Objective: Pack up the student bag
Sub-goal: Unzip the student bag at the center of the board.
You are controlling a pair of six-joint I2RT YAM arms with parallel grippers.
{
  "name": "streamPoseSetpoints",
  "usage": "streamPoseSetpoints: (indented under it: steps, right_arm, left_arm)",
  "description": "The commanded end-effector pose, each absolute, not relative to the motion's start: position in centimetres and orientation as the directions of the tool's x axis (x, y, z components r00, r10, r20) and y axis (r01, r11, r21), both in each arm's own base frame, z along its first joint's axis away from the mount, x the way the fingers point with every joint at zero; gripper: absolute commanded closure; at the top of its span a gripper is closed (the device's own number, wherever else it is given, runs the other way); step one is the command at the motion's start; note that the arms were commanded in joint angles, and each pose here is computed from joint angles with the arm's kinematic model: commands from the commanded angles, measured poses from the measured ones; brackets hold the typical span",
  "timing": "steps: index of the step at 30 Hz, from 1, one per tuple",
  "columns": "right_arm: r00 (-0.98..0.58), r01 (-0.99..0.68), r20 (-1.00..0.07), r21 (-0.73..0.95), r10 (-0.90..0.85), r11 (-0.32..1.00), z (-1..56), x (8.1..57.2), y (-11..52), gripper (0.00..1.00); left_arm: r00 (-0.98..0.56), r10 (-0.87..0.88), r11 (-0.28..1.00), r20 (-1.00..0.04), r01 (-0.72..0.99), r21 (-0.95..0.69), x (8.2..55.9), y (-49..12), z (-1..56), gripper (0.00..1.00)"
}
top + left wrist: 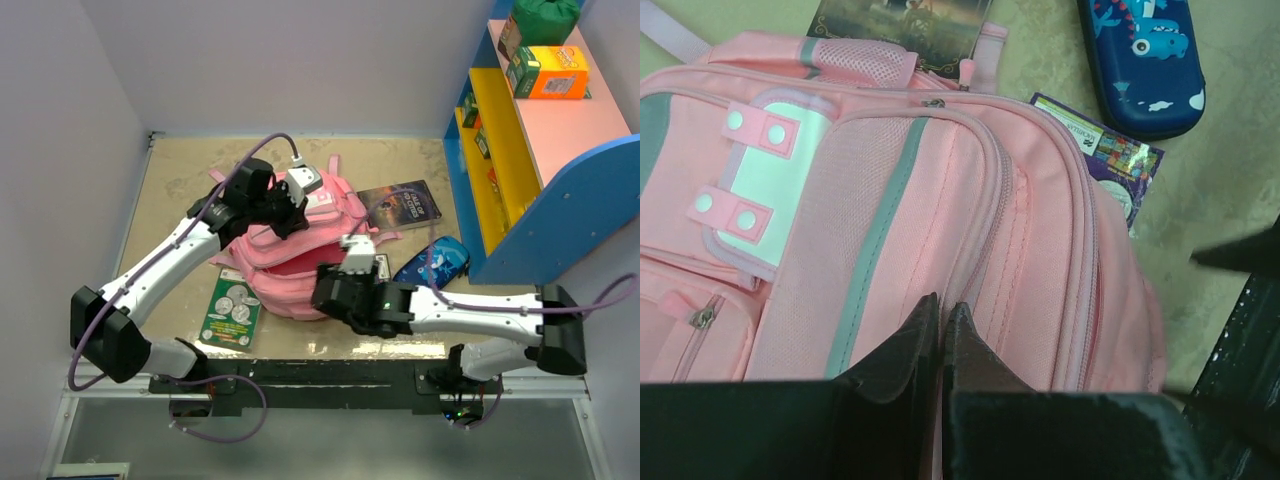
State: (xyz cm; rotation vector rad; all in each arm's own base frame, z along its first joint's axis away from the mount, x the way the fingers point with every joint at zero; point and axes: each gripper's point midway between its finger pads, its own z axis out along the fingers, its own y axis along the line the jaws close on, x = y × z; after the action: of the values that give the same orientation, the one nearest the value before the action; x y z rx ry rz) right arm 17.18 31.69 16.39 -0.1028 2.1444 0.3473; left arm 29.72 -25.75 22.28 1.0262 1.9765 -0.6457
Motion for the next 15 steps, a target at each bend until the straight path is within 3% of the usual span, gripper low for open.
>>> streamPoseSetpoints:
  steps: [1,5,8,15]
  right_arm:
    - [-0.559,0.223,-0.762,0.242,0.327,0.944,14.5,18.3,20.6,0.16]
    - [-0.519,0.4,-0.738,0.235,0.431,0.886,13.6,19.6,14.8,0.11]
    - [-0.488,0.499,-0.745,0.189,0.455,0.846,13.0,20.7,11.7,0.02]
    - [-0.538,0.572,-0.757,-0.005,0.371,0.82,11.2,24.2,10.2,0.01]
  left_arm:
    - [-0.214,0.386,0.59,-0.897,0.805,0.062,32.3,-24.6,25.6,1.0]
    - [-0.25,0.376,0.614,-0.893,0.788,0.038,33.1,-23.2,24.6,1.0]
    - [-0.264,0.371,0.603,-0.89,0.798,0.015,33.0,-23.1,23.9,1.0]
    - [-0.257,0.368,0.55,-0.894,0.835,-0.014,31.9,-23.8,23.6,1.0]
